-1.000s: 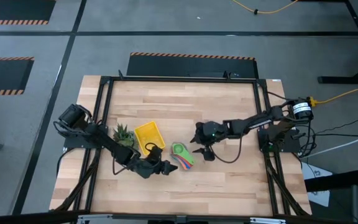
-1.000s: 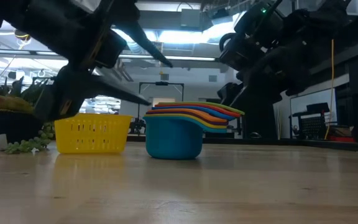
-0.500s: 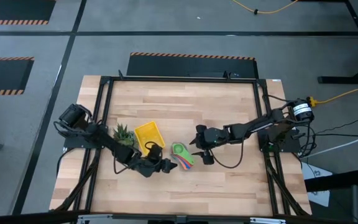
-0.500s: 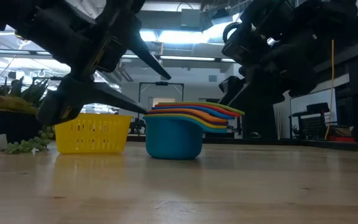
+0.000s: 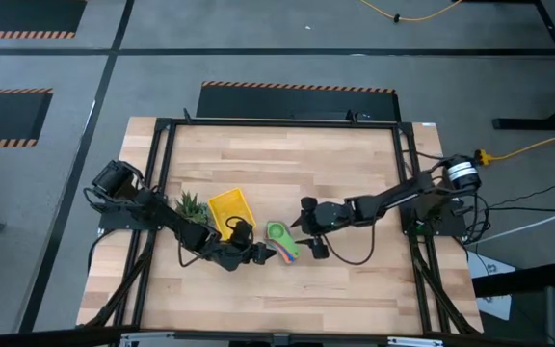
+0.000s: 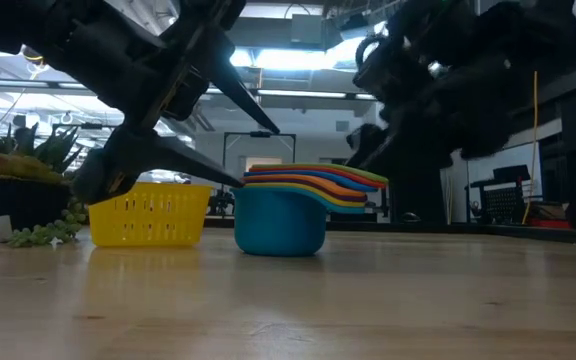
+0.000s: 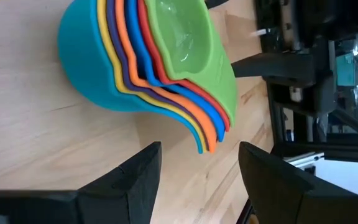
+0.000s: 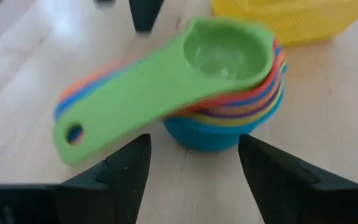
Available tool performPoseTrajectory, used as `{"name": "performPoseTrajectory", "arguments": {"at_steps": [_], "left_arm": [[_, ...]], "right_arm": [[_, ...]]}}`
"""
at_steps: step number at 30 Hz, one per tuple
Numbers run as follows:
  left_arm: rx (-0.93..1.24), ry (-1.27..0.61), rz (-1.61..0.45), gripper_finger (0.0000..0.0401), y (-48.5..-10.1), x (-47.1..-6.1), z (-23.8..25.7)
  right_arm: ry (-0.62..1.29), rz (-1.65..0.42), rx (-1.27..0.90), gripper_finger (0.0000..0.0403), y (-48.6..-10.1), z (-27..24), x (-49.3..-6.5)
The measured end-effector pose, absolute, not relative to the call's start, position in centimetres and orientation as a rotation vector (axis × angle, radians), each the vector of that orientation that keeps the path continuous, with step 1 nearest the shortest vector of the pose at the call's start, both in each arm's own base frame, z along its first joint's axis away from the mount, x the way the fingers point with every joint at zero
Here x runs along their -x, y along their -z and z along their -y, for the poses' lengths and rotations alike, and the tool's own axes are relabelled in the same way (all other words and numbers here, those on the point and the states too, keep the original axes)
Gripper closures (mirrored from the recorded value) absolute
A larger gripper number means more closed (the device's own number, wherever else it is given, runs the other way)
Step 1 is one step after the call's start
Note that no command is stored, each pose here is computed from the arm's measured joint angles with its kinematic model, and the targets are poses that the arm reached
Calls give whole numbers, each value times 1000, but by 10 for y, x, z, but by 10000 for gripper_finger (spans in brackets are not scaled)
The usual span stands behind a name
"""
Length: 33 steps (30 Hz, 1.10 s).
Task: Nest measuring cups in basket
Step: Put the stacked measuring cups into the yellow bin
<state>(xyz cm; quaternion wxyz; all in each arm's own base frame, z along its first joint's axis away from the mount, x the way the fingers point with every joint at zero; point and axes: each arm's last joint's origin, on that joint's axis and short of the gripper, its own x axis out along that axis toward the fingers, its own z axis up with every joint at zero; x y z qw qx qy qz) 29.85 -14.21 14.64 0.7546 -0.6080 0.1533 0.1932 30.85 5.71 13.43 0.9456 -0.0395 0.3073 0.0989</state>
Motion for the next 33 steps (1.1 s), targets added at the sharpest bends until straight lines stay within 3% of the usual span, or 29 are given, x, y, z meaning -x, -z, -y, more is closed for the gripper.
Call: {"name": "performPoseTrajectory", "arguments": {"at_steps": [9, 33], "left_arm": [[1325, -425, -337, 193, -146, -298, 142], [1364, -380, -391, 193, -146, -295, 150]], "right_arm": [[-204, -613, 50, 155, -114, -59, -317], [-353, -627, 13, 155, -118, -86, -343]]}}
